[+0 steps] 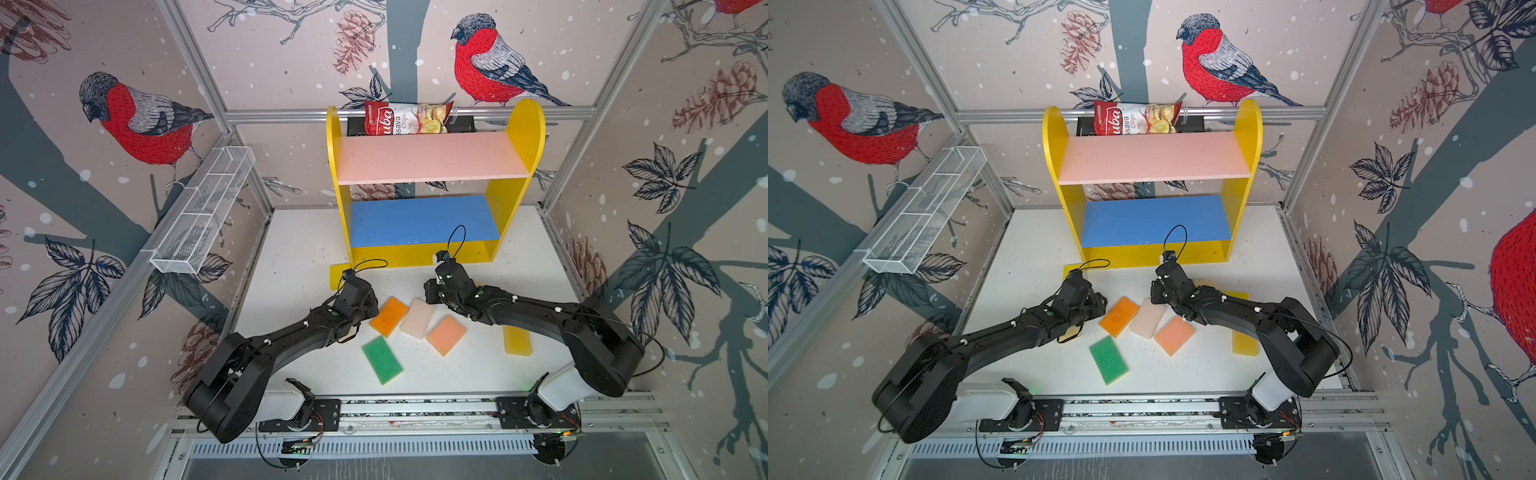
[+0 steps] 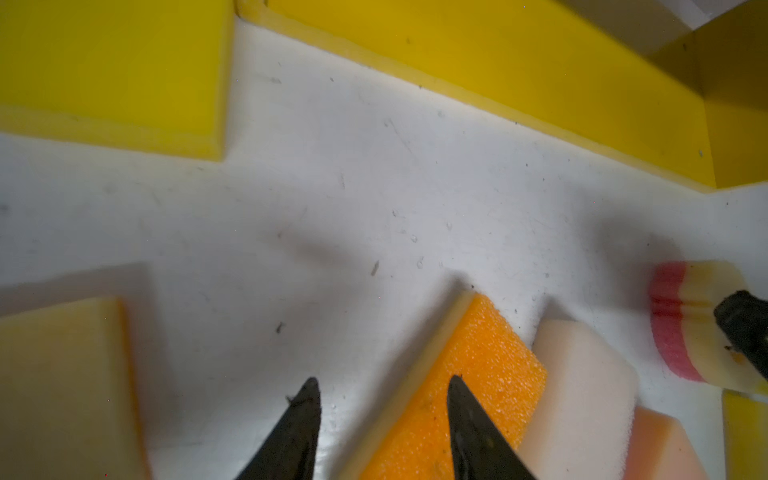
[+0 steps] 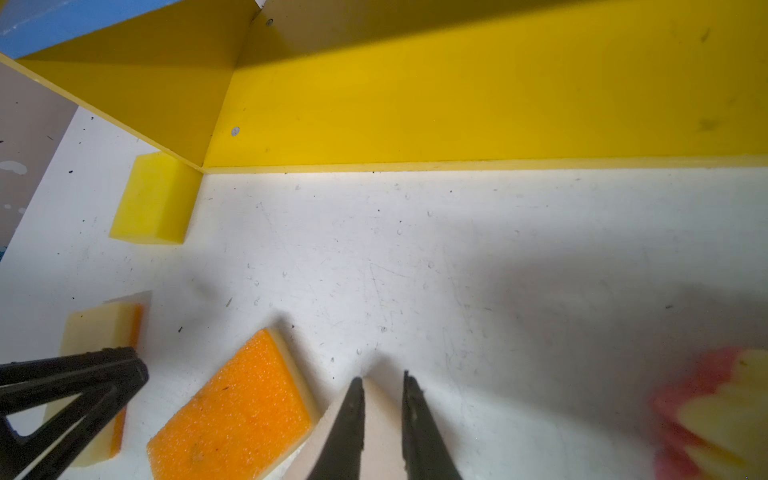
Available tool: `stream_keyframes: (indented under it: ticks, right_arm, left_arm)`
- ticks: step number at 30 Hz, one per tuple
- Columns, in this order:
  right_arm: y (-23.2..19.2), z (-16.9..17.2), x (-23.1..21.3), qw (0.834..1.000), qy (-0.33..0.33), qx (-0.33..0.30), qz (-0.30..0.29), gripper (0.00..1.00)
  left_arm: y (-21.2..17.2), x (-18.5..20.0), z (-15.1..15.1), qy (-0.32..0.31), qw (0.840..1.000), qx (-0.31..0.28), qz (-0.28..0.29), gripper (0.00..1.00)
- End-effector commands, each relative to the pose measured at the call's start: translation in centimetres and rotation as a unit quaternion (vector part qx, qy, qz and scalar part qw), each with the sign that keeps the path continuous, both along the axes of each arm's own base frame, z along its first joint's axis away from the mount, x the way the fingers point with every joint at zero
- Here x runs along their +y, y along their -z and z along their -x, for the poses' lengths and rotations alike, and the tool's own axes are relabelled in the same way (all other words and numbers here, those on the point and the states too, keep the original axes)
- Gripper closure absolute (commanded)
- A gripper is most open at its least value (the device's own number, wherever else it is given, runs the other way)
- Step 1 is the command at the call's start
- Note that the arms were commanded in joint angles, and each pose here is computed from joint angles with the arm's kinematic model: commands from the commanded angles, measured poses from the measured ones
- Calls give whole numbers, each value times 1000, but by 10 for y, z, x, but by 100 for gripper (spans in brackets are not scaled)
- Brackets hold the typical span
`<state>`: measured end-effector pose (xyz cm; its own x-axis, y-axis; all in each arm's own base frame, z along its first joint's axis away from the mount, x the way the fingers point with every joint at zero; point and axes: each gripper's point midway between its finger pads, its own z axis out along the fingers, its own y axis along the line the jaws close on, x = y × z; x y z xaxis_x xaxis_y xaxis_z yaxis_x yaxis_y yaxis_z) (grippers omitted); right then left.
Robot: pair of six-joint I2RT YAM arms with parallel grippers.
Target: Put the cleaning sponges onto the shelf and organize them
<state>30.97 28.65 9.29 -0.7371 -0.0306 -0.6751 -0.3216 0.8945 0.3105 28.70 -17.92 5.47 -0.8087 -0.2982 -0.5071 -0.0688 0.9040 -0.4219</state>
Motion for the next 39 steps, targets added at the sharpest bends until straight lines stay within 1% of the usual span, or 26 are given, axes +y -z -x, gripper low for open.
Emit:
stream_keyframes:
  ticks: [1, 2, 9, 11, 12, 14, 16, 18, 23, 26, 30, 34, 36, 39]
  right_arm:
    - [-3, -5, 1, 1000, 9, -3, -4, 81]
    - [-5, -5, 2, 1000, 9, -6, -4, 81]
    - [-2, -10, 4, 1000, 7, -4, 4, 81]
    - [-1, -11, 5, 1000, 7, -1, 4, 81]
    - [0, -11, 6, 1000, 7, 1, 4, 81]
    - [1, -11, 6, 1000, 7, 3, 3, 81]
    - [3, -12, 7, 1000, 8, 3, 4, 81]
    - [3, -13, 7, 1000, 9, 7, 4, 81]
    - [1, -14, 7, 1000, 5, 4, 4, 81]
    - [-2, -10, 13, 1000, -13, 5, -10, 81]
    - [-13, 0, 25, 997, -52, -5, -54, 78]
    - [-21, 7, 36, 993, -82, -10, -87, 72]
    - [-21, 8, 39, 992, -88, -10, -92, 68]
    - [-19, 8, 41, 992, -90, -5, -93, 65]
  left_arm:
    - [5, -17, 1, 19, 999, 7, 24, 52]
    - [8, -19, 3, 24, 999, 10, 25, 49]
    - [18, -35, 11, 53, 998, 26, 29, 47]
    - [21, -39, 13, 55, 998, 31, 28, 48]
    - [23, -40, 14, 54, 997, 36, 32, 51]
    - [28, -43, 16, 55, 997, 43, 39, 61]
    - [33, -43, 16, 51, 997, 49, 37, 75]
    - [36, -42, 14, 48, 997, 54, 30, 85]
    - [31, -43, 5, 43, 998, 49, 16, 100]
    - [24, -37, -4, 27, 999, 41, 6, 100]
    - [10, -18, -22, -8, 1000, 21, -15, 100]
    - [-8, -6, -44, -25, 1000, -10, 2, 100]
    - [-15, 1, -56, -37, 999, -27, -1, 100]
    - [-22, 2, -74, -38, 998, -47, -13, 100]
